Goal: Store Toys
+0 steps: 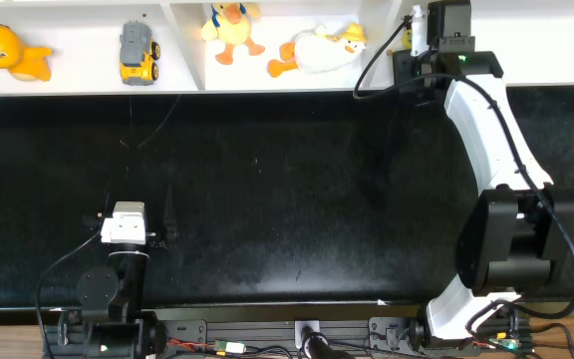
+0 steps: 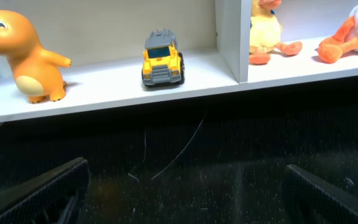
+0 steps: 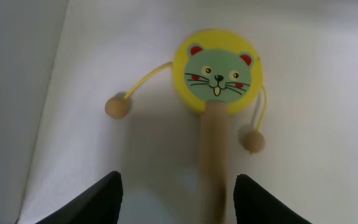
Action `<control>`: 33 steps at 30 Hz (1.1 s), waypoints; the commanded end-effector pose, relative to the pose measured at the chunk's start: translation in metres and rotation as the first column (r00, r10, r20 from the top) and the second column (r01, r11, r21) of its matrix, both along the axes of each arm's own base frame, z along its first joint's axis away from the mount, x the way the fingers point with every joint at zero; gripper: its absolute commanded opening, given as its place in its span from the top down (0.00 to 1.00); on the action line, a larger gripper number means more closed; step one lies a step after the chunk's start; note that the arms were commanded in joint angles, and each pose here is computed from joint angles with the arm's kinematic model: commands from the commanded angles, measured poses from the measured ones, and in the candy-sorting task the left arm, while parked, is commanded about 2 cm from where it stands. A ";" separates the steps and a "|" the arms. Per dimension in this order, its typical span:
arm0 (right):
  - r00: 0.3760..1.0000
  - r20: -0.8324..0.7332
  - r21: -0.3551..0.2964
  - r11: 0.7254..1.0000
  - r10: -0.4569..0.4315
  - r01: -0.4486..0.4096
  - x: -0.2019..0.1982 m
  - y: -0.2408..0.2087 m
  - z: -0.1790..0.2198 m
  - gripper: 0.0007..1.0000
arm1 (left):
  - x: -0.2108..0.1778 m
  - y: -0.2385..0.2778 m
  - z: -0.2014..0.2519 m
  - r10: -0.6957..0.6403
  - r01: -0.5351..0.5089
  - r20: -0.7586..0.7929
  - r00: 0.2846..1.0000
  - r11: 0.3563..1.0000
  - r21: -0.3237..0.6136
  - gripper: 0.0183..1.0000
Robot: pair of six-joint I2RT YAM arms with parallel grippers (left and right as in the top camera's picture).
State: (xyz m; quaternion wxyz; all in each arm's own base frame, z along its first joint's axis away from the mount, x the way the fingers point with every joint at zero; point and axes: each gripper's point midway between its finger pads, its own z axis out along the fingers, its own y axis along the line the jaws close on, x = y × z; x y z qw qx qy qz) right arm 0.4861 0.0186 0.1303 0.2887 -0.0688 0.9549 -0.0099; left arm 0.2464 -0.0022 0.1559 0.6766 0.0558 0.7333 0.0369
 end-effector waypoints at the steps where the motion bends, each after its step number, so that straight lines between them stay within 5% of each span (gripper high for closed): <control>1: 1.000 0.023 0.015 1.000 0.004 -0.005 -0.005 0.009 0.026 0.34 | -0.001 -0.003 0.002 -0.012 0.012 0.007 1.000 1.000 -0.008 0.00; 6: 0.999 0.003 -0.052 0.998 -0.035 0.035 -0.051 -0.005 0.042 0.00 | -0.001 -0.003 0.001 -0.012 0.012 0.007 1.000 1.000 -0.008 0.00; 13: 0.976 0.001 -0.108 0.970 -0.219 0.218 -0.153 -0.046 0.044 0.00 | -0.001 -0.003 0.001 -0.012 0.012 0.007 1.000 1.000 -0.008 0.00; 18: 0.904 -0.138 -0.147 0.911 -0.404 0.384 -0.230 -0.087 0.026 0.00 | -0.001 -0.003 0.001 -0.012 0.012 0.007 1.000 1.000 -0.008 0.00; 25: 0.759 -0.271 -0.393 0.788 -0.592 0.475 -0.299 -0.150 0.022 0.01 | -0.001 -0.003 0.001 -0.012 0.012 0.007 1.000 1.000 -0.008 0.00; 28: 0.738 -0.268 -0.332 0.779 -0.619 0.532 -0.298 -0.151 0.018 0.01 | -0.001 -0.003 0.001 -0.012 0.012 0.007 1.000 1.000 -0.008 0.00; 30: 0.758 -0.227 -0.160 0.791 -0.612 0.591 -0.271 -0.138 0.016 0.00 | -0.001 -0.003 0.001 -0.012 0.012 0.007 1.000 1.000 -0.008 0.00; 33: 0.831 -0.183 0.056 0.838 -0.526 0.543 -0.235 -0.113 0.021 0.00 | -0.001 -0.003 0.001 -0.012 0.012 0.007 1.000 1.000 -0.008 0.00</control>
